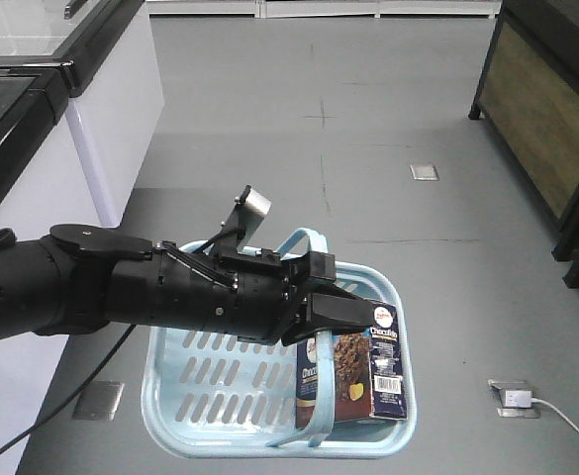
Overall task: Left arm holds basket, right arm returns cookies
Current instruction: 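Lift the basket with the left gripper and bring it in front of the robot, then hold the basket in the left gripper while driving toward the drink shelves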
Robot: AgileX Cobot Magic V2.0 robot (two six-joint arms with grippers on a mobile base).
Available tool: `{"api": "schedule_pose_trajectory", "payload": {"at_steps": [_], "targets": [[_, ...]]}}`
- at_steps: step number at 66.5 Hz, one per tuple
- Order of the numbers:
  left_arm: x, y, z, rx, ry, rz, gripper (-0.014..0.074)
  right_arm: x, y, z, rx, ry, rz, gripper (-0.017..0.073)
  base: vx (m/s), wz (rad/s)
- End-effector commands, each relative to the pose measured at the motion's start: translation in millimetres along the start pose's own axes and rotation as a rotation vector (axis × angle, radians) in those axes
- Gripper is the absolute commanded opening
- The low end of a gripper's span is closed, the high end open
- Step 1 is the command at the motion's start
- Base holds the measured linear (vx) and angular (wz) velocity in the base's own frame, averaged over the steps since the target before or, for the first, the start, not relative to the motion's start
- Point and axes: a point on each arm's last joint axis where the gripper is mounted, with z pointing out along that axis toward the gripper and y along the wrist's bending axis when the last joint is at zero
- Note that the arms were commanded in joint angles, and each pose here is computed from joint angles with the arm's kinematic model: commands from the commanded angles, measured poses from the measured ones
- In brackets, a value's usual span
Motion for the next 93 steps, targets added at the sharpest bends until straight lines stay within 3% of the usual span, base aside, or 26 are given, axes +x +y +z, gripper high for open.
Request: {"api": "schedule_pose_trajectory", "payload": {"at_steps": [1,93], "targets": [[-5.8,-33.2,-11.0,0.14,-0.053,-0.007,-0.0003,-1.1,0.8,-0.3,-0.007,-0.066,-0.01,-0.0006,0.0,0.0],[-5.4,-33.6,-11.0,0.145,-0.049,-0.007,-0.0003,-1.1,0.8,-0.3,-0.007,-0.066,-0.01,-0.0006,0.02,0.0]]}}
